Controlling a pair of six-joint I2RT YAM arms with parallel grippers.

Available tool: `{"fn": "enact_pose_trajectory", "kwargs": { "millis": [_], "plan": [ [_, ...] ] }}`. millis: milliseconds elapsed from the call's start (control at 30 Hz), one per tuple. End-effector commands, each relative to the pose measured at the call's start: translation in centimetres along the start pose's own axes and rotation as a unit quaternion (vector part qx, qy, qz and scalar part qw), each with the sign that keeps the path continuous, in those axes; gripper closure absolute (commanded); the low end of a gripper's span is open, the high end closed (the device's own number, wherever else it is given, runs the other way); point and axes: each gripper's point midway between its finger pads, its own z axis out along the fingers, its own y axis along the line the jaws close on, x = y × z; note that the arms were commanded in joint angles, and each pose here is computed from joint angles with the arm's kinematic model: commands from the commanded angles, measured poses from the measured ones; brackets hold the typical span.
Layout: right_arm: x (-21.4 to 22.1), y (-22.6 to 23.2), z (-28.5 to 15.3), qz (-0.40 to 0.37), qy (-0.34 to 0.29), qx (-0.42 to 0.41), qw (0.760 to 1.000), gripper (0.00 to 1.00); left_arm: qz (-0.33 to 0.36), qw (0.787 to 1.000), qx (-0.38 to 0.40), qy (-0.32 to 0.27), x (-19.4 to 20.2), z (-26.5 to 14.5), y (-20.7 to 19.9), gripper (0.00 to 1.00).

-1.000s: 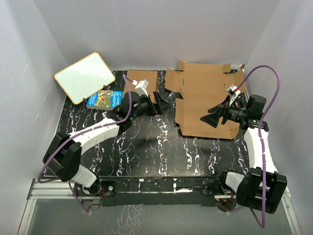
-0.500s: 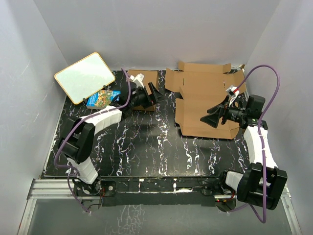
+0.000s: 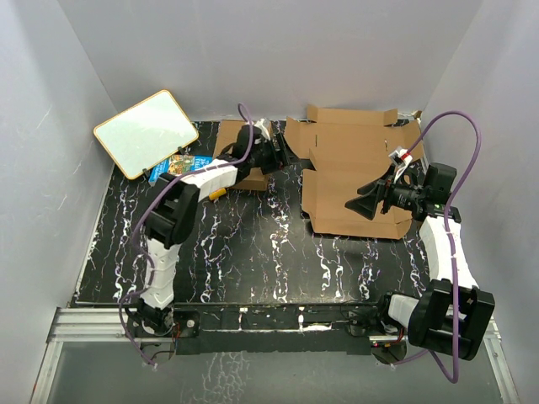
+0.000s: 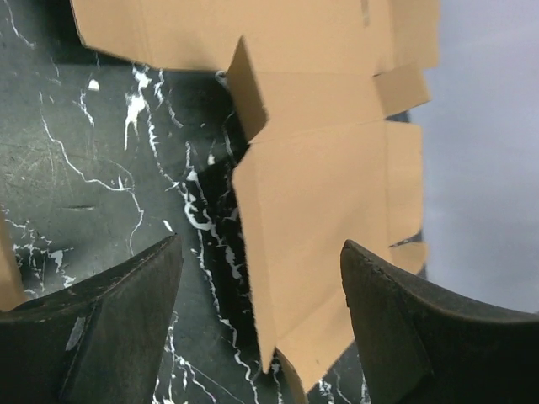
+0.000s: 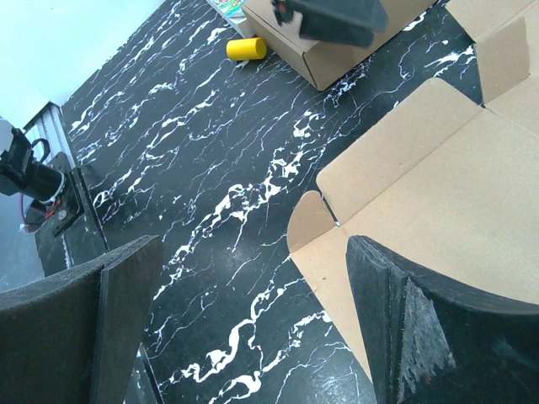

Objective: Fold the paper box

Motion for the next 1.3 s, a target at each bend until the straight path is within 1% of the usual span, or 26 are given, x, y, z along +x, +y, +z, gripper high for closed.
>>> {"fn": "enact_pose_trajectory", "kwargs": {
  "millis": [0,167,267,367,600,667,800,1000,1067,1200,1267],
  "plan": [
    [-1.0,0.0,-0.1,-0.052,-0.012,-0.003,0.999,0.01,0.045,0.999,-0.012,0.019,1.0,2.0,-2.2,0.28],
    [-1.2,-0.1,-0.2,-0.054,-0.013,0.001,0.998,0.02,0.064,0.995,-0.045,0.057,3.7,3.6,-1.1,0.32],
    [-1.2,-0.1,-0.2,-0.056,-0.012,0.005,0.998,0.02,0.070,0.993,-0.052,0.076,5.2,4.1,-0.7,0.37],
    [-1.1,-0.1,-0.2,-0.054,-0.012,0.005,0.998,0.02,0.070,0.992,-0.053,0.091,6.5,4.6,-0.5,0.44],
    [-1.2,-0.1,-0.2,-0.055,-0.012,0.006,0.998,0.01,0.063,0.992,-0.035,0.107,8.2,5.1,-1.0,0.69],
    [-1.2,-0.1,-0.2,-0.056,-0.012,0.005,0.998,0.02,0.065,0.991,-0.037,0.107,8.2,5.0,-0.9,0.73],
    [-1.2,-0.1,-0.2,-0.056,-0.013,0.004,0.998,0.02,0.068,0.991,-0.047,0.107,8.4,4.8,-0.3,0.73],
    [-1.2,0.0,-0.2,-0.055,-0.012,0.004,0.998,0.02,0.081,0.988,-0.072,0.109,8.8,3.9,0.9,0.68],
    [-1.2,0.0,-0.2,-0.056,-0.012,0.004,0.998,0.02,0.079,0.990,-0.049,0.109,9.0,3.8,0.2,0.68],
    [-1.1,-0.1,-0.2,-0.054,-0.012,0.004,0.998,0.02,0.044,0.991,0.014,0.123,10.1,4.5,-1.9,0.69],
    [-1.1,-0.2,-0.2,-0.054,-0.012,0.006,0.998,0.02,0.033,0.991,0.029,0.124,10.4,4.7,-2.4,0.70]
  ]
}}
